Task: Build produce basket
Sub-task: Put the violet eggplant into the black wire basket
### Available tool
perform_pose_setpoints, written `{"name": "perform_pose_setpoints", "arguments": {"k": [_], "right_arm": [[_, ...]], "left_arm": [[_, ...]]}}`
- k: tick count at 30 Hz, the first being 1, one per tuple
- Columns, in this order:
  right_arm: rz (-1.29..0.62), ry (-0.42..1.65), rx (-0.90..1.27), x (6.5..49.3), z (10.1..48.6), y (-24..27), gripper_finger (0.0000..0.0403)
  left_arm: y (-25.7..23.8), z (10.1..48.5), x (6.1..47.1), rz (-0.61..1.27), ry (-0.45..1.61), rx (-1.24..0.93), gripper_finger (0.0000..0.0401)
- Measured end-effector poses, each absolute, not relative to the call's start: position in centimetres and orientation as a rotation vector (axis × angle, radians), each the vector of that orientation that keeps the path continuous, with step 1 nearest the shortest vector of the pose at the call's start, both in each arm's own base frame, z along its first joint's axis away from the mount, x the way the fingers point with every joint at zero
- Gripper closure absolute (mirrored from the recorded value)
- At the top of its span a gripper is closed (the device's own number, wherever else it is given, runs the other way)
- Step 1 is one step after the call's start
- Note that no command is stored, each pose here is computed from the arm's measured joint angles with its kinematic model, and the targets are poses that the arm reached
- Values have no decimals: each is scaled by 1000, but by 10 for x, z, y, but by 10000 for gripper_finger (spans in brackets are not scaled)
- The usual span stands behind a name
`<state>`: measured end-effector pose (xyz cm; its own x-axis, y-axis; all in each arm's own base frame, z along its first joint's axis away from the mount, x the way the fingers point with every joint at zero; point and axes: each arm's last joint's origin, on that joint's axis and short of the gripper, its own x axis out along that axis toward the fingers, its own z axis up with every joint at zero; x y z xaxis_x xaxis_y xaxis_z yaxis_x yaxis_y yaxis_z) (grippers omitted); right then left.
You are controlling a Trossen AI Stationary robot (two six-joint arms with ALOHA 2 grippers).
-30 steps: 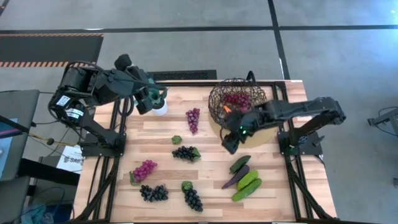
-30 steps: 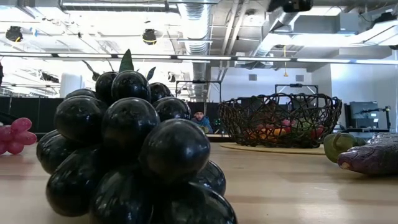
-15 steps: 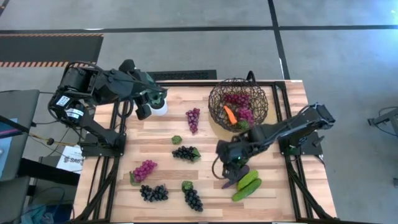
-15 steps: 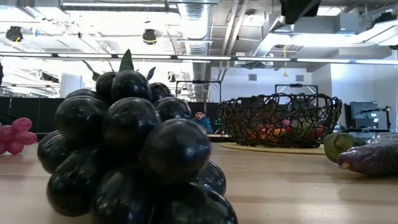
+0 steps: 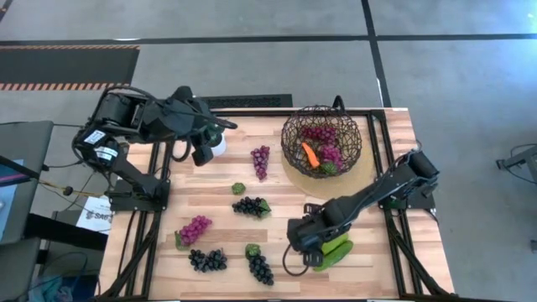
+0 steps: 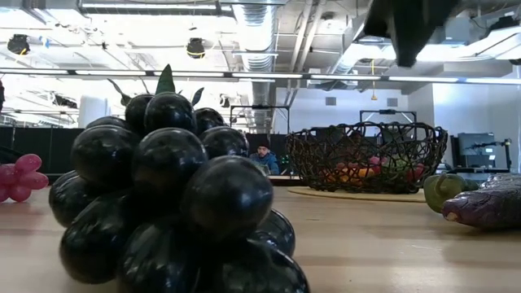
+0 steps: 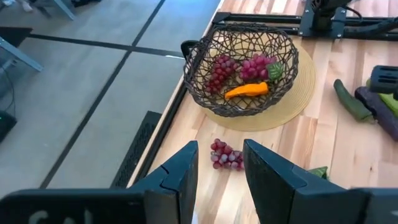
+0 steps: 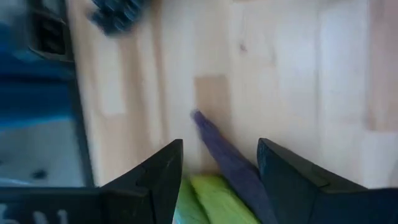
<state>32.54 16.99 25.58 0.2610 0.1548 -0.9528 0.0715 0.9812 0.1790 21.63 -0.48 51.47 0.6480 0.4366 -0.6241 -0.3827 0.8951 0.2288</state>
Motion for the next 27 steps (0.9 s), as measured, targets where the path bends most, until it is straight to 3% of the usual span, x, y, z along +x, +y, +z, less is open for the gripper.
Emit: {"name": "perform_pose_setpoints", "arguments": {"k": [11,27], "right_arm": [[49,1439,61,336,210,178,179],[45,1455,-9,327,208,188,179]], "left_arm": [[-7,505,236,435,786,109,283],[-7,507,231,436,775,108,283]]}}
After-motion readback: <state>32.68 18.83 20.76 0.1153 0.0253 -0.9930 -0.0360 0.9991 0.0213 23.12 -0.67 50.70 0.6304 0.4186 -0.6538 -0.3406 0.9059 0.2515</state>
